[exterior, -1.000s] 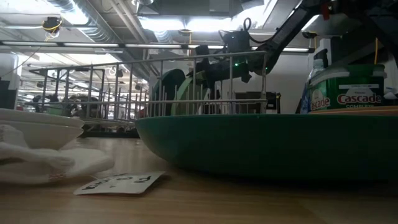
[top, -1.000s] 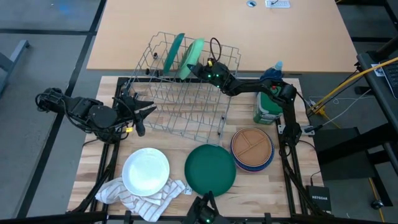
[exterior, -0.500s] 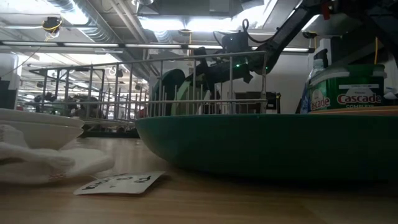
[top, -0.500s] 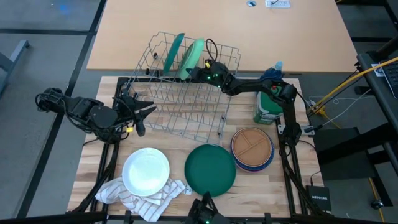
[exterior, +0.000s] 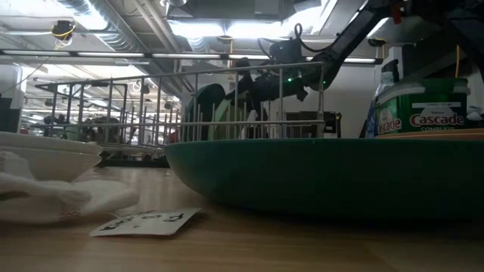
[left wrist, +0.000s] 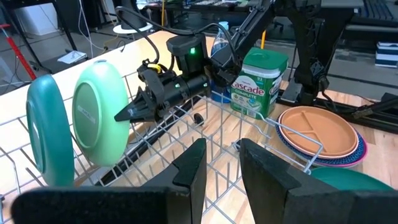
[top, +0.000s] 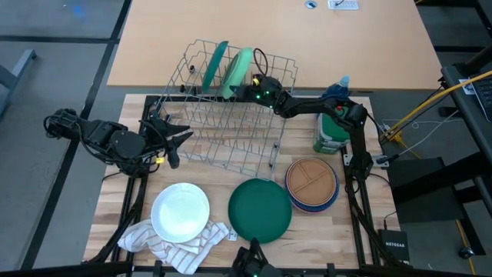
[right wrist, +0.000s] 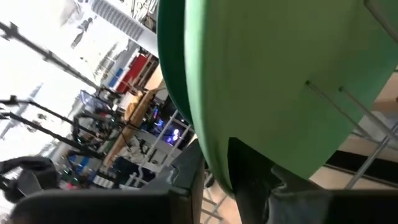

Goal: Sort dishes
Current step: Put the green plate in the dish rack

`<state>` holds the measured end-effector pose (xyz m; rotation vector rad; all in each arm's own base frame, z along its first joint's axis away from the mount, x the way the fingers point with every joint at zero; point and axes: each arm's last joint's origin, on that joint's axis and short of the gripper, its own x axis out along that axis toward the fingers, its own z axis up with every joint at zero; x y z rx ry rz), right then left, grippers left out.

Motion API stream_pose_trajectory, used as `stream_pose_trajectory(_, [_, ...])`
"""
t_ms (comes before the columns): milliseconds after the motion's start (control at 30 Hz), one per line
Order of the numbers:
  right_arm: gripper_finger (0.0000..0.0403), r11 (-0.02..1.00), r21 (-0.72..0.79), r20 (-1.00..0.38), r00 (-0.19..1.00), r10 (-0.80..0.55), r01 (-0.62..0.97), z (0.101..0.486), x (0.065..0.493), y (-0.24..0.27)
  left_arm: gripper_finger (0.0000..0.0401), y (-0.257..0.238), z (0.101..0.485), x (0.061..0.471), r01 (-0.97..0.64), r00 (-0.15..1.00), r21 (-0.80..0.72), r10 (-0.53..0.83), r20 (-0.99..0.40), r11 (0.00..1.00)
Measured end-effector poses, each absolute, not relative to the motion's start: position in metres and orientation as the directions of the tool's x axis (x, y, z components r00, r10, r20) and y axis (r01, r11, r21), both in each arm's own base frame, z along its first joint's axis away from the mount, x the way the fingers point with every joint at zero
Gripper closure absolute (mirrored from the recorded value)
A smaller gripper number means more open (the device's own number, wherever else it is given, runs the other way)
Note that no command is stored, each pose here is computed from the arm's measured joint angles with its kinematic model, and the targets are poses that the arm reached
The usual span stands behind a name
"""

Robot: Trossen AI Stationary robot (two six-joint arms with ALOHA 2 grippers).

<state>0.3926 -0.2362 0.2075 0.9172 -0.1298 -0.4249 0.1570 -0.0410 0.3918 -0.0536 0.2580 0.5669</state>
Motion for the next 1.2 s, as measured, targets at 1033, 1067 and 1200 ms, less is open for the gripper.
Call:
stream_pose_trajectory(1033, [0.0329,0.716,0.63,-0.197,0.954,-0.227,0.3,0.195,0.385,-0.242,0.0313,-0.041,0.391,0.157,-0.537,0.811,0.024,0.524,-0.259,0.843])
stream_pose_trajectory(1067, [0.0329,0.707,0.635,-0.21,0.95,-0.231,0.313,0.193,0.384,-0.244,0.0313,-0.041,0.391,0.157,-0.537,0.811,0.024,0.524,-0.259,0.843])
stream_pose_trajectory(1200, [0.0329,0.693,0.64,-0.226,0.944,-0.242,0.331,0.192,0.382,-0.246,0.0313,-0.041,0.391,0.157,-0.537,0.811,0.025,0.525,-0.259,0.843])
